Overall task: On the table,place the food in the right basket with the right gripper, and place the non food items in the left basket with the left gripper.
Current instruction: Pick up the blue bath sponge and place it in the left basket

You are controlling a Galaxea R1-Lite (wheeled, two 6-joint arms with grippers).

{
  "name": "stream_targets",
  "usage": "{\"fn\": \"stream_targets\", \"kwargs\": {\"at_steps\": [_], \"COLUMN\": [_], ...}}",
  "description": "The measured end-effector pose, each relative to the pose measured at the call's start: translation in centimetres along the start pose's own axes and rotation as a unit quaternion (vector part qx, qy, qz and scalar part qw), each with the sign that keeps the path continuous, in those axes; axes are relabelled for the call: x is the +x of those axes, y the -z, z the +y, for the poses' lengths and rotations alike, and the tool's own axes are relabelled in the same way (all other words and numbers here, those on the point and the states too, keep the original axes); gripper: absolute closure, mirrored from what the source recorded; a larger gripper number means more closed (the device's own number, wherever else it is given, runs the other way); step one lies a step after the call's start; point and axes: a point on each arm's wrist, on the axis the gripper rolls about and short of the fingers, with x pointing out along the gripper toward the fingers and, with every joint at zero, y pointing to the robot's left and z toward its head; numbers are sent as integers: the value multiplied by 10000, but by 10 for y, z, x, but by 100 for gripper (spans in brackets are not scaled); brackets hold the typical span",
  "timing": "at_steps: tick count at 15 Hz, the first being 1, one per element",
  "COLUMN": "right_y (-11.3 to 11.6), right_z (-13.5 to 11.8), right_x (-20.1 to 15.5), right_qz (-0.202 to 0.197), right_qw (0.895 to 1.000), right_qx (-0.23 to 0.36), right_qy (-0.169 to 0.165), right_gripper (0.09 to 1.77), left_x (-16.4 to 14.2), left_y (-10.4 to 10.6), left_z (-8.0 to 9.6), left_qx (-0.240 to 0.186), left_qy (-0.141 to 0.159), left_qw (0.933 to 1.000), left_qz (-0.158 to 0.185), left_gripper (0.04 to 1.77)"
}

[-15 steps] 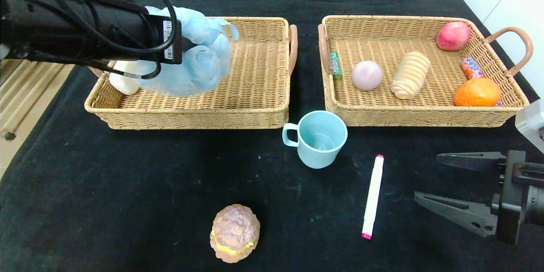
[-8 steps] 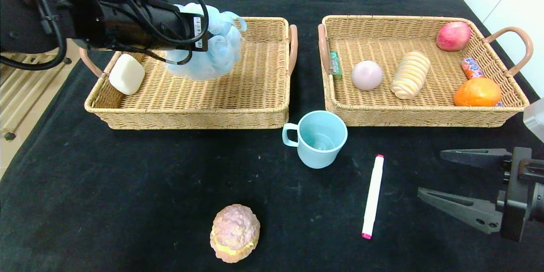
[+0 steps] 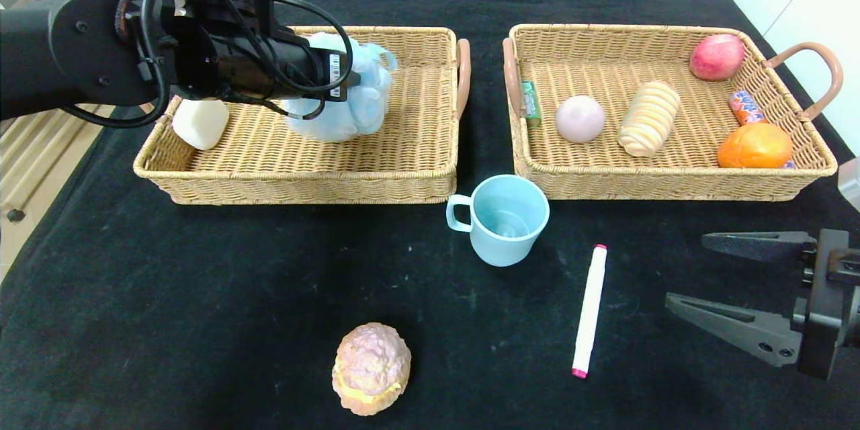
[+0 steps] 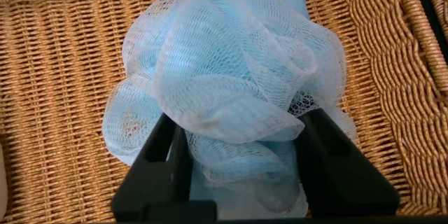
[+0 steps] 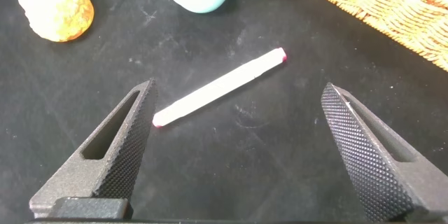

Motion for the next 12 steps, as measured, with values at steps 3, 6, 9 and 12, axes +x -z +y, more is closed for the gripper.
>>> {"fn": "stream_targets", "kwargs": {"at_steps": [3, 6, 9, 12], "right_y": [0, 0, 0, 0], "right_z": [0, 0, 0, -1], "right_x": [0, -1, -2, -3], "right_qz": [-6, -20, -29, -32], "right_qw": [10000, 10000, 10000, 10000], "right_qx": [-1, -7, -8, -8], "right_qy": [8, 9, 36, 54], "right_gripper": [15, 15, 15, 15], "left_x": [1, 1, 0, -2], "left_y": [1, 2, 3, 2], "left_z": [-1, -1, -1, -1], "left_qx": [0, 3, 0, 3], "left_qy": [5, 9, 4, -10], "left_qw": [10000, 10000, 10000, 10000], "left_qz": [11, 30, 71, 75], "left_gripper": [62, 45, 34, 27]}}
